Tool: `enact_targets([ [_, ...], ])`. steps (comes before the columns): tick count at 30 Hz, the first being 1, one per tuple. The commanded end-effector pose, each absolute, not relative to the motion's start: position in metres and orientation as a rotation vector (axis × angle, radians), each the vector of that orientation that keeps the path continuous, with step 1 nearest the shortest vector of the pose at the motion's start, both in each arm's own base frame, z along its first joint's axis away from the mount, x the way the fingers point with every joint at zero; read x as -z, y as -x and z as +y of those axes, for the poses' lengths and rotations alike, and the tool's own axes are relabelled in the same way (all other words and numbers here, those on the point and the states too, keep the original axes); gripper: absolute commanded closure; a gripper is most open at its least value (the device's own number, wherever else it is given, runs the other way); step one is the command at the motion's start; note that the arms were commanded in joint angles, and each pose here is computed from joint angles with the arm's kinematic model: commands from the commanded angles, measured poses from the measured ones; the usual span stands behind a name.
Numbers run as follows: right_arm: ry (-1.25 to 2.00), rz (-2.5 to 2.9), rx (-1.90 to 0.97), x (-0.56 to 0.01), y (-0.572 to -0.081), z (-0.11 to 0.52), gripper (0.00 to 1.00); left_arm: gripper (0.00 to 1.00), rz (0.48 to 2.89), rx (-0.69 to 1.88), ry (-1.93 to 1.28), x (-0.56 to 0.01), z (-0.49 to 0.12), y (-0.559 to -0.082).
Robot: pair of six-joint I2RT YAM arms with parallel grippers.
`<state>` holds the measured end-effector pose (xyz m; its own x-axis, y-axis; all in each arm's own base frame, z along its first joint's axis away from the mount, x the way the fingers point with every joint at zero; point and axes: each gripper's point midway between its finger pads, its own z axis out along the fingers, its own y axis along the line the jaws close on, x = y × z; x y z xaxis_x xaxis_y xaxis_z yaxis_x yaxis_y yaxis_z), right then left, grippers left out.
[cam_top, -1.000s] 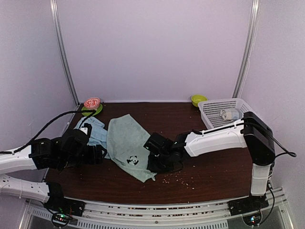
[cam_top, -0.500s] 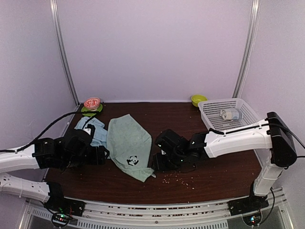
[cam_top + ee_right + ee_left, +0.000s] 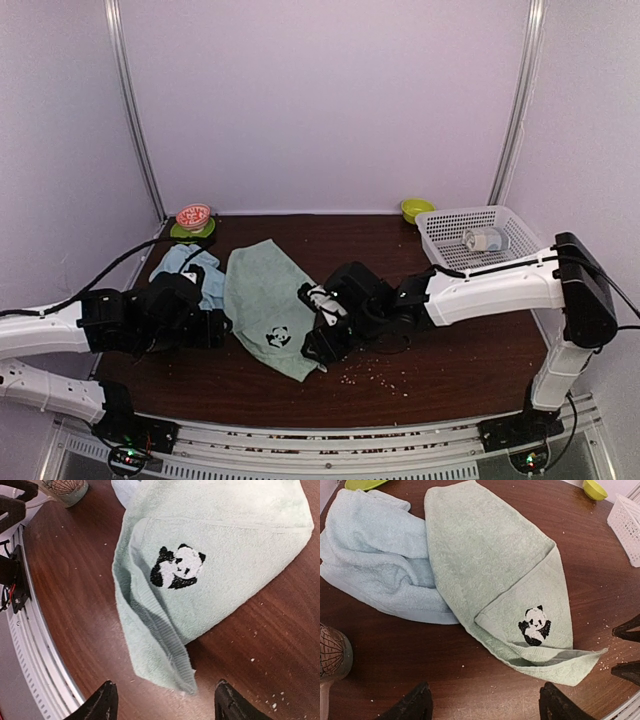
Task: Roll the towels
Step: Pick up the towel from the center of the board.
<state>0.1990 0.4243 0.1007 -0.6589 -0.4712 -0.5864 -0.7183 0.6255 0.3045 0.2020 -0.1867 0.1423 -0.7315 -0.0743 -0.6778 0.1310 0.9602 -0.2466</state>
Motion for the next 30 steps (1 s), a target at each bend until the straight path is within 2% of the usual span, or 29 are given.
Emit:
enact_targets([
  [1, 1.082, 2.357, -0.716, -0.091, -0.207, 0.426, 0.37, 0.25, 2.334, 0.386, 0.005, -0.153, -0.19, -0.208],
  [8, 1.151, 2.395, -0.749, -0.074, -0.199, 0.434, 0.46, 0.25, 2.349, 0.372, 0.0, -0.149, -0.193, -0.21],
  [12, 1.142, 2.403, -0.796, -0.074, -0.195, 0.435, 0.56, 0.25, 2.349, 0.366, -0.002, -0.149, -0.193, -0.21],
  [16, 1.152, 2.411, -0.804, -0.072, -0.19, 0.435, 0.76, 0.25, 2.349, 0.36, -0.003, -0.148, -0.193, -0.211],
  [18, 1.139, 2.403, -0.796, -0.076, -0.191, 0.433, 0.94, 0.25, 2.348, 0.359, -0.002, -0.148, -0.193, -0.211],
  [19, 1.127, 2.396, -0.79, -0.08, -0.192, 0.432, 1.0, 0.25, 2.347, 0.358, -0.001, -0.148, -0.193, -0.211],
  [25, 1.075, 2.336, -0.692, -0.114, -0.192, 0.394, 1.0, 0.25, 2.329, 0.33, 0.008, -0.156, -0.187, -0.213],
  [30, 1.061, 2.322, -0.641, -0.133, -0.173, 0.346, 1.0, 0.25, 2.309, 0.322, 0.002, -0.166, -0.189, -0.225],
])
